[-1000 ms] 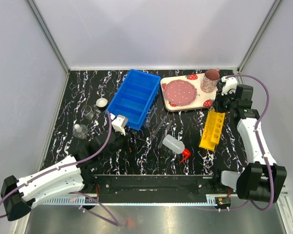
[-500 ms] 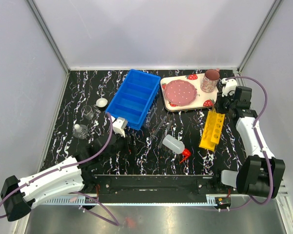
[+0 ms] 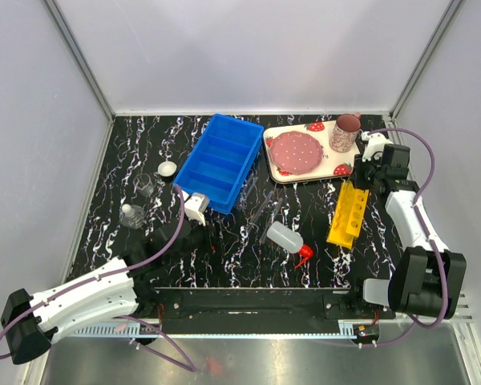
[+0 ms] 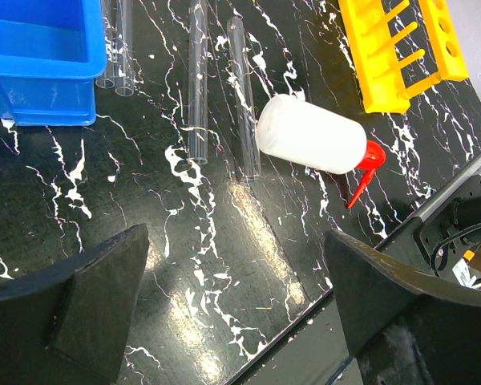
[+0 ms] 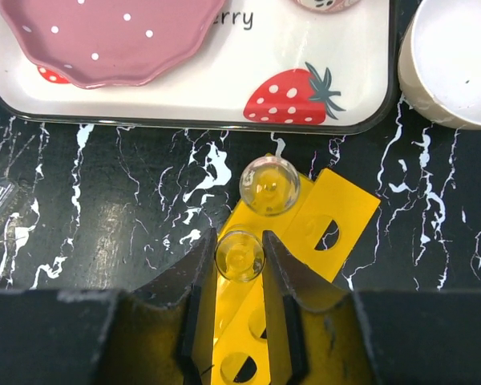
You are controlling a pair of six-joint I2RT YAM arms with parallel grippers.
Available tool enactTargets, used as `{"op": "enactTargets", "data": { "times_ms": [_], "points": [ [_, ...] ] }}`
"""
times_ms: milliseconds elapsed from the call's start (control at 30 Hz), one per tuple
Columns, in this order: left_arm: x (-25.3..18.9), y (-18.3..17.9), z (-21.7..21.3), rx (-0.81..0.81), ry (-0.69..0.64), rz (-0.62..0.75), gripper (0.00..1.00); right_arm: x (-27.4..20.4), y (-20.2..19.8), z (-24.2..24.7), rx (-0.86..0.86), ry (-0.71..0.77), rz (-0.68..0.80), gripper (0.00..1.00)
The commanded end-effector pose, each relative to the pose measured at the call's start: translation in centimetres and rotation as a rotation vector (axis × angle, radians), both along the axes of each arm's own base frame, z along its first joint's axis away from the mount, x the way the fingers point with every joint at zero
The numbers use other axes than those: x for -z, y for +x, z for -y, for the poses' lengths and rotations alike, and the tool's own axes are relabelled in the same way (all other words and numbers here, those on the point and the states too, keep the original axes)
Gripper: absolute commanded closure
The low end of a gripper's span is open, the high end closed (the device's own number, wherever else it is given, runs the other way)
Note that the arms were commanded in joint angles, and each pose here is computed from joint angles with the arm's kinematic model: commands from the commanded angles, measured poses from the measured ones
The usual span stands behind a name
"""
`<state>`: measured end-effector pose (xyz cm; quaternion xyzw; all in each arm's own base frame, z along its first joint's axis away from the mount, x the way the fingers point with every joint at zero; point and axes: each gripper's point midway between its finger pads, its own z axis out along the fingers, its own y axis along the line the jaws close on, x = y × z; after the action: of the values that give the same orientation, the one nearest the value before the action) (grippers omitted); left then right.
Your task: Organize the chemistry lab equipment
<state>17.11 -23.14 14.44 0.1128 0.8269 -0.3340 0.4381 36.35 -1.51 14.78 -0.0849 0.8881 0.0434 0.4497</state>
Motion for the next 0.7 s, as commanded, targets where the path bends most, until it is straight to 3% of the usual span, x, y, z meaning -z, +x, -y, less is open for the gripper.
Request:
{"op": "enactTargets", "data": {
  "times_ms": [0,500,600,667],
  "points": [
    [-1.3,0.4,0.4,-0.01,-0.057,0.03,0.07,0.5,1.0,0.4,-0.006,-0.012,0.018,0.71],
    [-1.4,0.4,1.9,0.037,-0.045,-0.004,0.07,1.0,-0.4,-0.6,-0.067,0.0,0.004,0.48],
    [-1.5,0.4,2.3,0.059,-0.016,-0.015,0.07,-0.7,-1.1,-0.7,-0.094,-0.011,0.035,0.4],
    [-1.3,0.5,2.6,0.074,0.014,-0.03,0.07,-2.4,-1.8,-0.8,-0.119,-0.025,0.082,0.3]
  ]
}}
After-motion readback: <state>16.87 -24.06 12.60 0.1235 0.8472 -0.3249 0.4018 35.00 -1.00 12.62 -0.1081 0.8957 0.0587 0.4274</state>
